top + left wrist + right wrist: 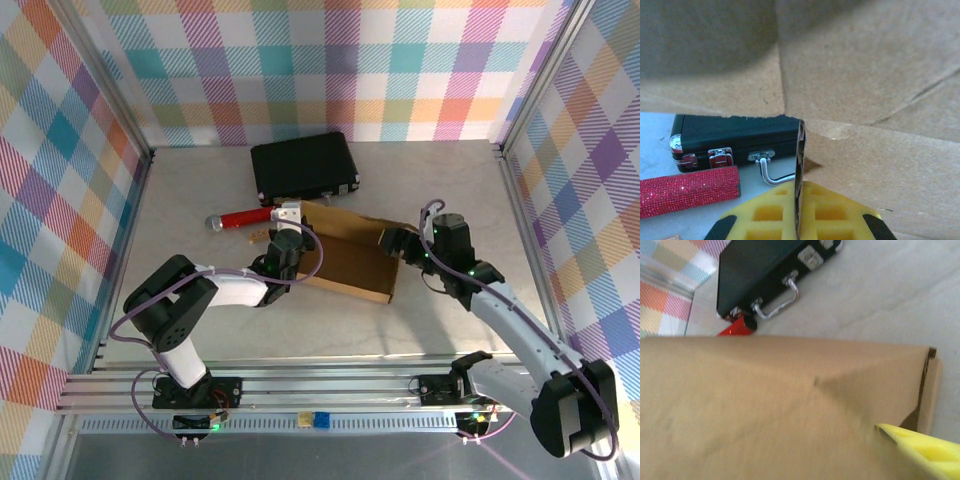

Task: Fold the paper box

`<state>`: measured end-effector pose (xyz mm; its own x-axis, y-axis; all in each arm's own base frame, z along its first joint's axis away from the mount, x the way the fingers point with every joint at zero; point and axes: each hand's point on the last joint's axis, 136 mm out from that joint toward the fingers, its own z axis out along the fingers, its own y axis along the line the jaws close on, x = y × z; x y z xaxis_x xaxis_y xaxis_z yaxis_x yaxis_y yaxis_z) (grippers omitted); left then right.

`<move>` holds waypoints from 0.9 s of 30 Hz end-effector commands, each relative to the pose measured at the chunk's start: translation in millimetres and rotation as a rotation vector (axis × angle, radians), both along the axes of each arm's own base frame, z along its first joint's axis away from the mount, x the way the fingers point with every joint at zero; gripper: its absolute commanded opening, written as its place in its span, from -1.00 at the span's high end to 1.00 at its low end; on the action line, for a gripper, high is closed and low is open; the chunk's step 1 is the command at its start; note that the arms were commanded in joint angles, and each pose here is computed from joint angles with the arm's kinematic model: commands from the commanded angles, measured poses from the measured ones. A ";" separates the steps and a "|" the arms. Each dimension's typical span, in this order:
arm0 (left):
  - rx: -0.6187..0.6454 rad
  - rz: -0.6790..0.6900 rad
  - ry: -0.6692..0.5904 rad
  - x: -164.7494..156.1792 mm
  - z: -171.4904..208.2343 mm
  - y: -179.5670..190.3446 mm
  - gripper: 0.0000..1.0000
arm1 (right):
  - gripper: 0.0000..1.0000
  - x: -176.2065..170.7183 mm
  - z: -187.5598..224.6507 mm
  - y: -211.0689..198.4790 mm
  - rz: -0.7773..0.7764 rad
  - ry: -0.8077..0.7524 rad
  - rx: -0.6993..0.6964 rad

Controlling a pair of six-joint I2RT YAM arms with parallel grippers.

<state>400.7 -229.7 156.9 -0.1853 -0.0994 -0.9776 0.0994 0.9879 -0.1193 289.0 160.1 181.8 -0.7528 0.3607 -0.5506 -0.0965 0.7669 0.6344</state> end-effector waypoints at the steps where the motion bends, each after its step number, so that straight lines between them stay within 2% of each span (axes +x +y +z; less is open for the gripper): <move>1: 0.150 -0.046 0.183 -17.4 -65.9 -2.7 1.00 | -0.54 -25.5 6.6 2.8 0.051 0.066 0.012; 8: 0.156 -0.039 0.186 -17.7 -68.7 -1.4 1.00 | -0.59 -37.2 33.7 9.6 0.119 0.044 0.042; 14: 0.162 -0.041 0.182 -19.6 -67.1 -0.4 1.00 | -0.55 -46.1 62.3 2.8 0.060 0.076 0.082; 18: 0.182 -0.050 0.180 -20.5 -67.1 -2.7 1.00 | -0.53 -40.9 82.5 -9.6 -0.065 0.127 0.098; 25: 0.197 -0.052 0.181 -23.4 -67.0 -1.5 1.00 | -0.54 -11.8 131.6 -31.2 -0.279 0.154 0.077; 27: 0.196 -0.051 0.180 -23.8 -66.4 -0.5 1.00 | -0.51 -4.9 137.2 -30.3 -0.335 0.225 0.103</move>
